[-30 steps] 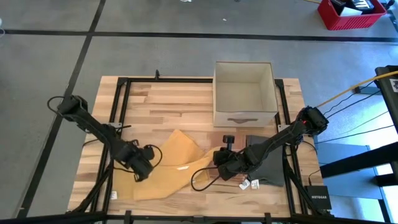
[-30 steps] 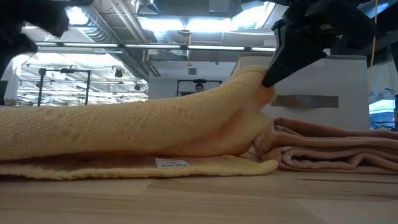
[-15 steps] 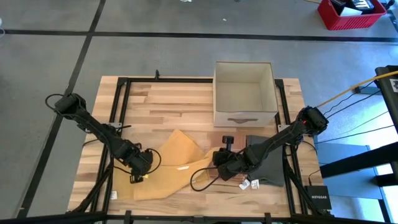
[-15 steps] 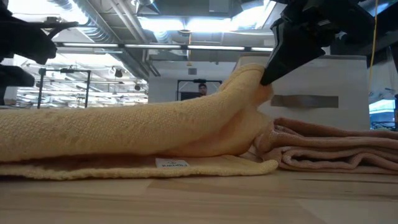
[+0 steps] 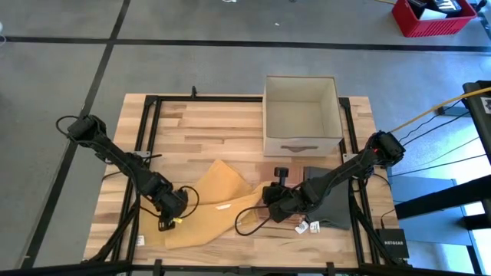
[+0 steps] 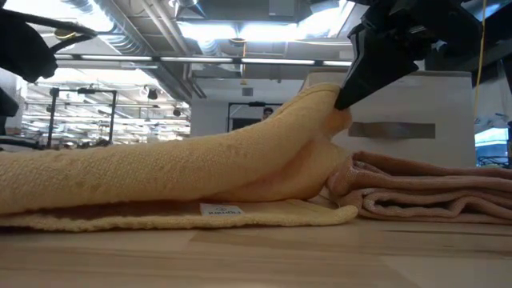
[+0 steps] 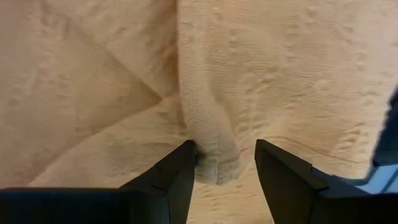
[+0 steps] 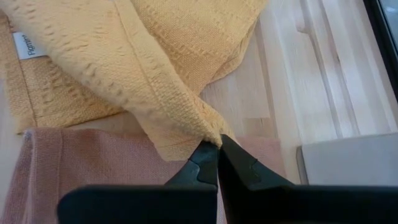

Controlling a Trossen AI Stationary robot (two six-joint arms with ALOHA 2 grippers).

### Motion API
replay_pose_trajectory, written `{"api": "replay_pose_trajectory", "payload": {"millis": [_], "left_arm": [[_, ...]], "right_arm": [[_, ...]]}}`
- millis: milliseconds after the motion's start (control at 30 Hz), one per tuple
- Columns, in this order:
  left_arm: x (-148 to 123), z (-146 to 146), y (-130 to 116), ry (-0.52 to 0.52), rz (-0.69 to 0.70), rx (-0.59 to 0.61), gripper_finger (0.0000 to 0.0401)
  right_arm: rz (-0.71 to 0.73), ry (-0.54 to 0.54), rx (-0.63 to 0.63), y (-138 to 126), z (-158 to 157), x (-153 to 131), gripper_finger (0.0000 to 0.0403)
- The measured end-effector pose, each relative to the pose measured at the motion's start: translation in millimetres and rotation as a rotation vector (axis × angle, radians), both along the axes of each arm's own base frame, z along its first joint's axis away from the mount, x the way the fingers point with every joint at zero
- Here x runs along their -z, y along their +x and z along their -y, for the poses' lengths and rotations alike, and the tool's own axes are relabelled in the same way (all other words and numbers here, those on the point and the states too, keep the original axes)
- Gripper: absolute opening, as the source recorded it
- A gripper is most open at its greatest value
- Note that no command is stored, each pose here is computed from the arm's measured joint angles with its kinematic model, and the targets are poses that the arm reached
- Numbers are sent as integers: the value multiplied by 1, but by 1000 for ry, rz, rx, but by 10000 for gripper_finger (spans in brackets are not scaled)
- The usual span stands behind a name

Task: Fold towel
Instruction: Fold the yellow towel

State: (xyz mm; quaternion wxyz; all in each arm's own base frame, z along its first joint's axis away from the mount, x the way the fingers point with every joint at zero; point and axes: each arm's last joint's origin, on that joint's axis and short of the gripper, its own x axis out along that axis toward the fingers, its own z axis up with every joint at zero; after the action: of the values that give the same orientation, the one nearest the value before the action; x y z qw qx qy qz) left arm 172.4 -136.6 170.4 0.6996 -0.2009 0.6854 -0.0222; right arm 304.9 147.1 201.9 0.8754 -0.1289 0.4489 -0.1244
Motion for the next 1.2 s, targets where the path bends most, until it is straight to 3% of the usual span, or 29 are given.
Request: {"api": "replay_pose_trajectory", "payload": {"millis": [233,400,500,700,800,1000,1200], "left_arm": [[13,-6,-7,32,-38,-49,159],[14,-2,-3,-16,16,-40,150],[12,0,1,-48,61,-28,119],[12,2,1,-89,34,-38,17],[7,5,3,-94,39,-49,14],[-44,30,12,-30,187,-22,6],[-133,63,2,103,500,50,6]], "right_arm": [[0,0,0,0,0,0,3],[0,0,0,0,0,0,3],[0,0,0,0,0,0,3],[5,-10,4,0,0,0,3],[13,-28,1,-1,-3,-2,3],[41,-119,-47,-5,-26,-40,3],[200,-251,-47,-13,-49,-119,3]]}}
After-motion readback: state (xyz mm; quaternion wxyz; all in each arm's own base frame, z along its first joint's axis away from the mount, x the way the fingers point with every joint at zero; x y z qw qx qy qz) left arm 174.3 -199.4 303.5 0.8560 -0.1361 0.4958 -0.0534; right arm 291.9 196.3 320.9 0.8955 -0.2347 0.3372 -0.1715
